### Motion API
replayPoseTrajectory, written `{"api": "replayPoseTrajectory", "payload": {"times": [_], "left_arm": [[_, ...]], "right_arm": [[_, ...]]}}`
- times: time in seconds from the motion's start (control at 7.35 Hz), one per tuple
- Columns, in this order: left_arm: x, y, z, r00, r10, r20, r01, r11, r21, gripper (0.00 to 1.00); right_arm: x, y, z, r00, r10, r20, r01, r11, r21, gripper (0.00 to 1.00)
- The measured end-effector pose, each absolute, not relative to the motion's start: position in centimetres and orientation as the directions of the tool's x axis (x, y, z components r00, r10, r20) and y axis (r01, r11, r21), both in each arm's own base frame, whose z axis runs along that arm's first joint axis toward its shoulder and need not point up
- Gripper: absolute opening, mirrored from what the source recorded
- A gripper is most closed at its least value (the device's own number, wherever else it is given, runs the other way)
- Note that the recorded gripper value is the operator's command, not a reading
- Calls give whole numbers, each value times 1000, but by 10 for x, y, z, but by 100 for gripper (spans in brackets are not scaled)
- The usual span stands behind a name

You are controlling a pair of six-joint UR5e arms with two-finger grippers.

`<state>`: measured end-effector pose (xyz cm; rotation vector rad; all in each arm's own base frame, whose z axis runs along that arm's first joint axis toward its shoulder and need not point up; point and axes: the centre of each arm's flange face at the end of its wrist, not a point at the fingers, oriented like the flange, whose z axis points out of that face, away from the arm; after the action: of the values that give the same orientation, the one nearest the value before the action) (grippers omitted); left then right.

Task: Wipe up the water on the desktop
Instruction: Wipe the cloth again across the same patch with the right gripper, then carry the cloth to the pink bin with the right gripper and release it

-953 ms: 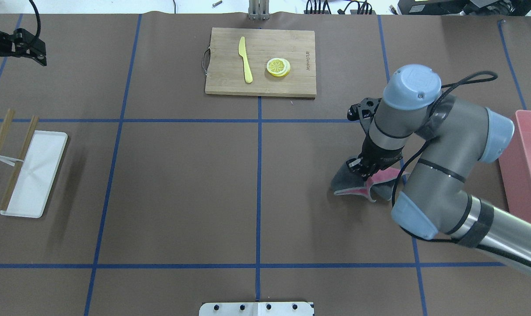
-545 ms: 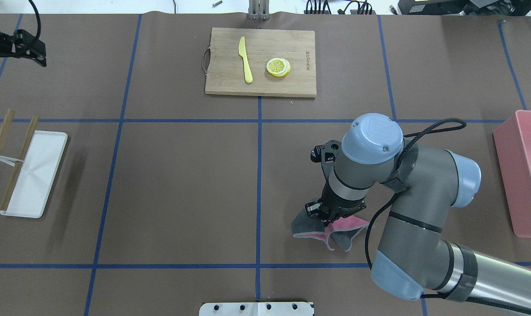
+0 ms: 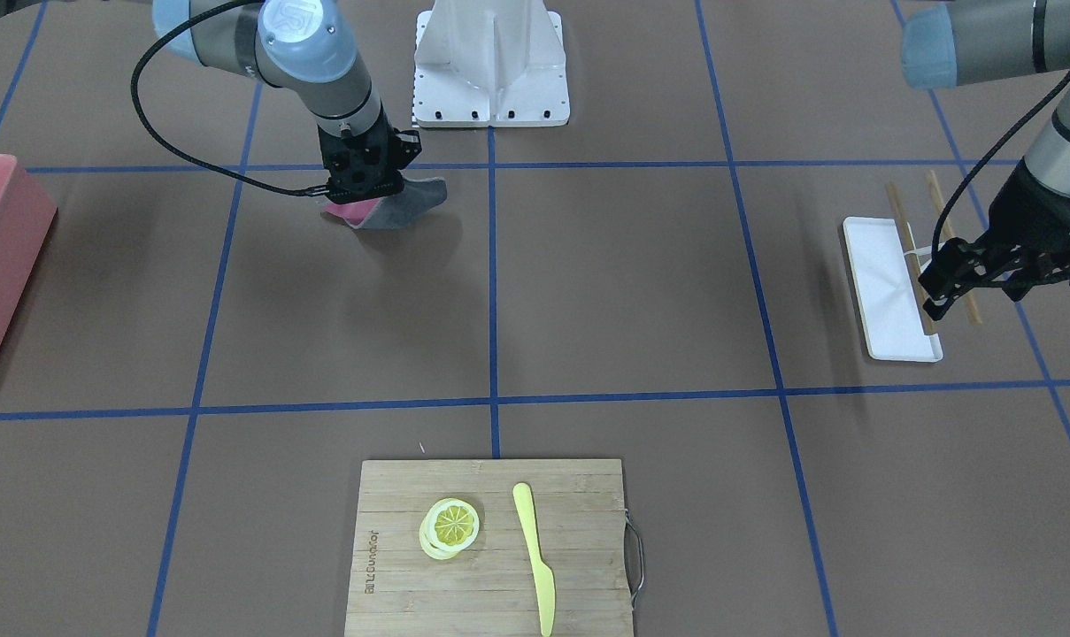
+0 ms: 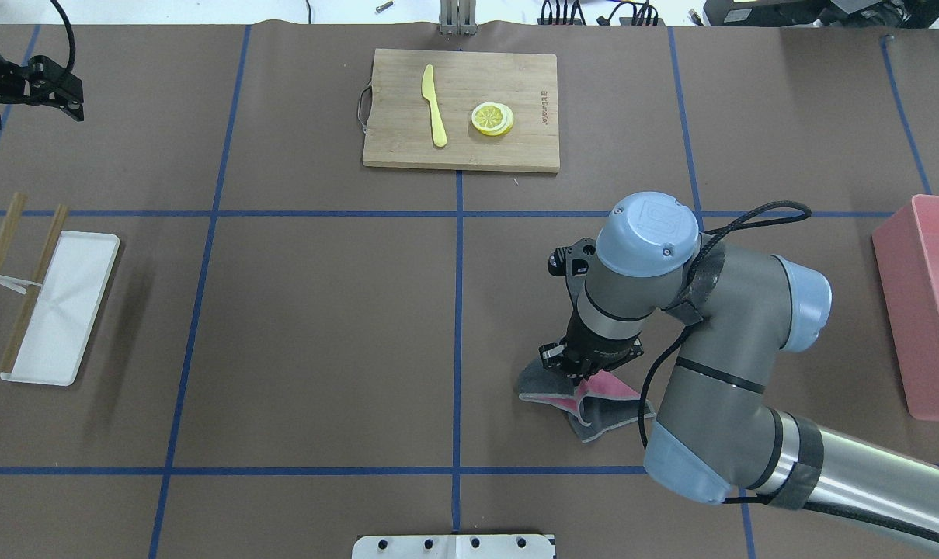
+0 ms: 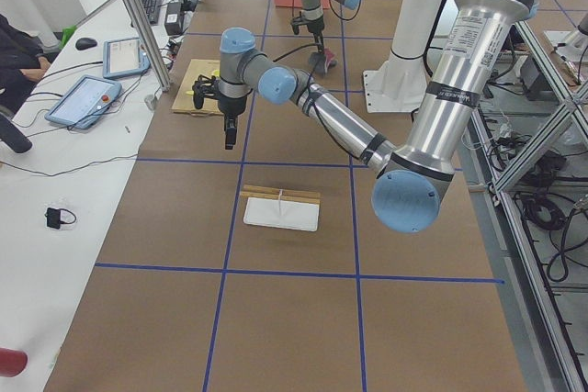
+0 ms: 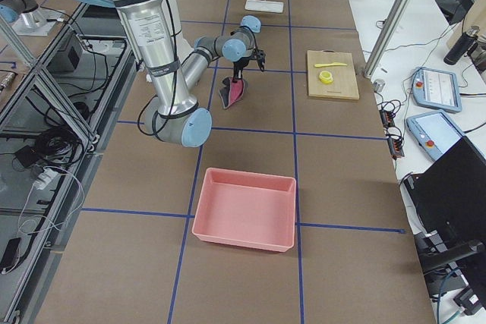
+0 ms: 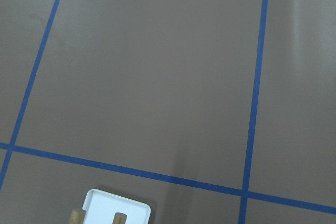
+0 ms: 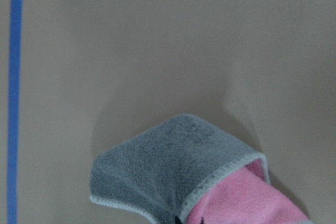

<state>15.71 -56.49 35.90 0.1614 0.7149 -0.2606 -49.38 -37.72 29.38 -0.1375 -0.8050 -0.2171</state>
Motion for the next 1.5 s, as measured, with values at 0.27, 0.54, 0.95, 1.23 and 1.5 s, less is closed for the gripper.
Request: {"api": "replayPoseTrajectory", "payload": {"times": [0.27,0.54,0.95,1.23,1.5], "left_arm": [[158,-565,358,724,-179,-666,289,955,58,98],[158,-565,357,723,-179,-667,291,955,58,98],[158,-565,357,723,-178,-667,289,956,59,98],[156,-564,357,724,-178,-667,290,955,60,98],[149,-558,366,725,-187,-663,296,954,55,98]], "right_arm": [[-479,-431,331,693,-118,711,206,978,-38,0],[-444,-480,358,701,-106,705,192,980,-44,0],[-388,-539,388,710,-110,696,174,984,-23,0],[-319,-575,372,681,-116,723,144,989,23,0],[-242,-580,336,654,-104,750,60,995,85,0]]}}
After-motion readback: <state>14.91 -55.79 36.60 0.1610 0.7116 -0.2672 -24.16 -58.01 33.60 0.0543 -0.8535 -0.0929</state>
